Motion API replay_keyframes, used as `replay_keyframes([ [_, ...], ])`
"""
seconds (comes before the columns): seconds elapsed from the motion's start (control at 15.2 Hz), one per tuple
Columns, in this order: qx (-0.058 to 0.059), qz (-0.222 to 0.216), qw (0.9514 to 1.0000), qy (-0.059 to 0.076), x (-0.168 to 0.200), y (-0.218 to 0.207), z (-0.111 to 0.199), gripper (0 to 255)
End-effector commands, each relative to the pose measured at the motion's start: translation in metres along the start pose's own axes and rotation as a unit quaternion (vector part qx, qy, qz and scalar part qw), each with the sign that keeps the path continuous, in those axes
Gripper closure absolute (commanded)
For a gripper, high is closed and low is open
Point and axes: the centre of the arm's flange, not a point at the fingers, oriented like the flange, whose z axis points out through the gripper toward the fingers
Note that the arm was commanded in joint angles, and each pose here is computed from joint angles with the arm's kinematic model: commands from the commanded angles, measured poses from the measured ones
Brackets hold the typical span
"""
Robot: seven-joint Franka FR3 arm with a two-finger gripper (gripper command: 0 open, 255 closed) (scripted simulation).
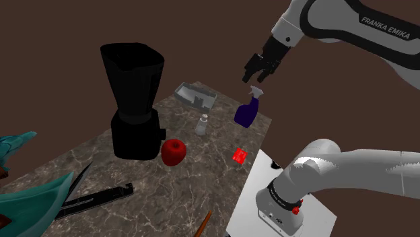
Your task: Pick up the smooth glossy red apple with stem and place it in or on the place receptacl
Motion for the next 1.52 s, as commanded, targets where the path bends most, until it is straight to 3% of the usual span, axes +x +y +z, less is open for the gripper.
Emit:
replay_keyframes([
  [0.0, 0.0, 0.0, 1.0, 0.0, 0.0, 0.0, 0.0, 0],
  [1.45, -0.026, 0.035, 0.9985, 0.032, -0.04, -0.233, 0.182, 0],
])
